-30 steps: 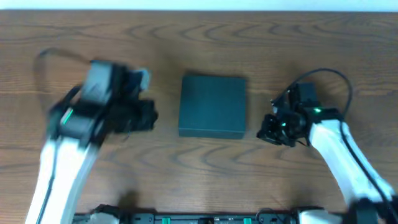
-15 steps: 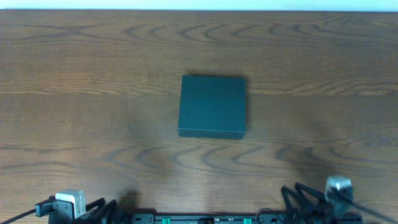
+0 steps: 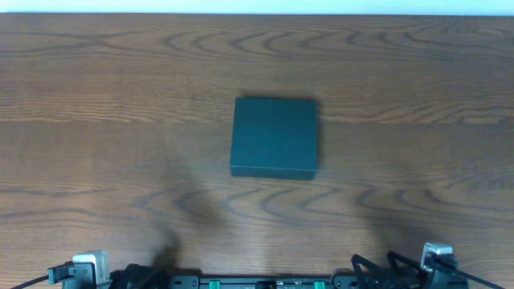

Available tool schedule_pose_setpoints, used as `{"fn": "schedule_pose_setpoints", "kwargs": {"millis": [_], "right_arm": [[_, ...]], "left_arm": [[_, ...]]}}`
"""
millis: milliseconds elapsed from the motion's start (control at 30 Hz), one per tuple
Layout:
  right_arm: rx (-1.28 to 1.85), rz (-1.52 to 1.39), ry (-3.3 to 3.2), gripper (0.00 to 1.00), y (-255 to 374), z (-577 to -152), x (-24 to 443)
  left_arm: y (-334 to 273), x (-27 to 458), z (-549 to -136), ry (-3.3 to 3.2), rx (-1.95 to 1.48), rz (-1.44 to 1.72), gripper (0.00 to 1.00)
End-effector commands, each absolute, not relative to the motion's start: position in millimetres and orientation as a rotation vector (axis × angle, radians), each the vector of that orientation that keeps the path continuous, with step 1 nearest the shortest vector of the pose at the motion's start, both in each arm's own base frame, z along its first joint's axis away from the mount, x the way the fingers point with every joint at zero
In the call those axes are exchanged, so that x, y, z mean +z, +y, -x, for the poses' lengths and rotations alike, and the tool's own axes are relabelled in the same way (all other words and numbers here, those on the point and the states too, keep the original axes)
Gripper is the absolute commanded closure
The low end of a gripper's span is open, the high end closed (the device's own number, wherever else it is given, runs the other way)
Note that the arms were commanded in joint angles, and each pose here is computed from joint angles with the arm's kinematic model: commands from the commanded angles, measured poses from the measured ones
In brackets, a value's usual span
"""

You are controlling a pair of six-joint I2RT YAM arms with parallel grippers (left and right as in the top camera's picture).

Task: Pack container

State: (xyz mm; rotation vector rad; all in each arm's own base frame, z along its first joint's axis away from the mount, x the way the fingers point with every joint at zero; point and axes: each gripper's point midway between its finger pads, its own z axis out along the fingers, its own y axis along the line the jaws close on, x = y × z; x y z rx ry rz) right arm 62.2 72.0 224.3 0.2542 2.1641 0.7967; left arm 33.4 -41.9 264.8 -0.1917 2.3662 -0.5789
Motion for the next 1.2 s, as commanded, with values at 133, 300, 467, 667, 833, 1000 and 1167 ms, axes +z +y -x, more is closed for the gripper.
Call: {"fn": "schedule_pose_setpoints", "kwargs": {"millis": [133, 300, 467, 667, 833, 1000, 1167], "right_arm": [[0.812, -0.268, 2.176, 0.01, 73, -63, 224], [0.813, -0.268, 2.176, 0.01, 73, -63, 224], [0.812, -0.268, 2.176, 0.01, 73, -63, 224], [0.813, -0.268, 2.176, 0.01, 73, -63, 224], [0.813, -0.268, 2.176, 0.01, 73, -63, 224], [0.813, -0.268, 2.176, 0.01, 73, -63, 224], [0.812, -0.268, 2.176, 0.01, 73, -63, 224]], "left_arm": [[-37, 259, -31, 2.385, -0.539, 0.2, 0.05], [-21, 289, -77, 2.155, -0.366, 0.131, 0.04], [-54, 280, -133, 1.979, -0.266, -0.316, 0.05], [-51, 220, -177, 1.965, -0.231, -0.259, 0.05], [-51, 169, -188, 1.97, -0.25, -0.219, 0.05], [-51, 135, -193, 1.995, -0.263, -0.191, 0.05], [-51, 108, -194, 2.055, -0.277, -0.172, 0.05]]}}
